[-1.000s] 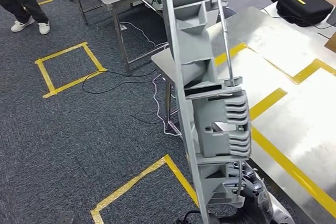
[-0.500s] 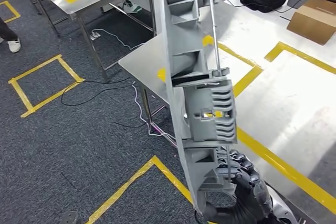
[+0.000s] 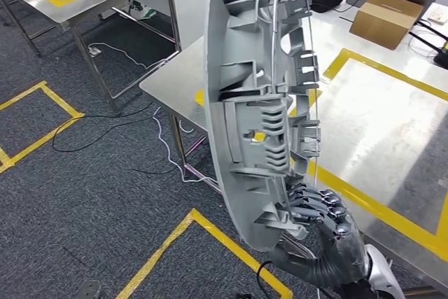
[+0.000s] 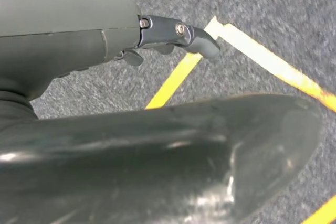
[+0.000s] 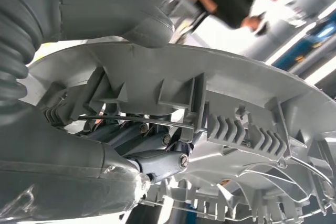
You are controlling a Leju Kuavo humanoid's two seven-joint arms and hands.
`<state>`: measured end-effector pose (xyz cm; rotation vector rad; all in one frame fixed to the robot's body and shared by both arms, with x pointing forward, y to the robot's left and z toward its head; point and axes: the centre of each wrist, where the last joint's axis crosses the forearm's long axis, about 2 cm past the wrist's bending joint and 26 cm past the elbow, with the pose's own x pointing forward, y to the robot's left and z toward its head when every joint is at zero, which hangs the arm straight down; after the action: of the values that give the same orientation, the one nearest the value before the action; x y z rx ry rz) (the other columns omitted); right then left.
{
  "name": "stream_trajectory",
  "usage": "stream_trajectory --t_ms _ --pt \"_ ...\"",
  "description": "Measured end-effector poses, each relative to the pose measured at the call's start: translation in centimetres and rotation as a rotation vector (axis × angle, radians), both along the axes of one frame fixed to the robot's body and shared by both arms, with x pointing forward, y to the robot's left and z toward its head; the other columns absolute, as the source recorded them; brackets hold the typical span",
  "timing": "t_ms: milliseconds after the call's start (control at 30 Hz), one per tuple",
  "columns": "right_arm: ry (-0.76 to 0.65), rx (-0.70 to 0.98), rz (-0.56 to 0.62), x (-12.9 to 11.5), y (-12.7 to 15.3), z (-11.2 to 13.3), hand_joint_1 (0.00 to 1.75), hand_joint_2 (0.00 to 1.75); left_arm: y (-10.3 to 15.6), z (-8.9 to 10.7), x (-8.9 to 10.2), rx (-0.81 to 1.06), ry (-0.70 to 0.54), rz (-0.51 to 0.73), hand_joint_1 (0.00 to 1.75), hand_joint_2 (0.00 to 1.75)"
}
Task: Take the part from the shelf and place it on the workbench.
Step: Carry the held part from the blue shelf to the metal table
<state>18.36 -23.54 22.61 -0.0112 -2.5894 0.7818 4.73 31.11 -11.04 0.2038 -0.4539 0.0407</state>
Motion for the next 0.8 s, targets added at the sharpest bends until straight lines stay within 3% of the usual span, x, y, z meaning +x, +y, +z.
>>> stream_trajectory --t_ms 267,800 --pt "-0.005 -0.067 -0.118 0.1 -1.5 -0.6 1.75 1.75 -0.2 0.0 0.1 -0.007 -0.003 0.000 0.00 0.00" --pt "-0.003 -0.148 -0.223 0.2 -3.2 -1.1 1.75 1.75 -0.3 0.0 0.1 -0.016 -0.016 0.001 0.00 0.00"
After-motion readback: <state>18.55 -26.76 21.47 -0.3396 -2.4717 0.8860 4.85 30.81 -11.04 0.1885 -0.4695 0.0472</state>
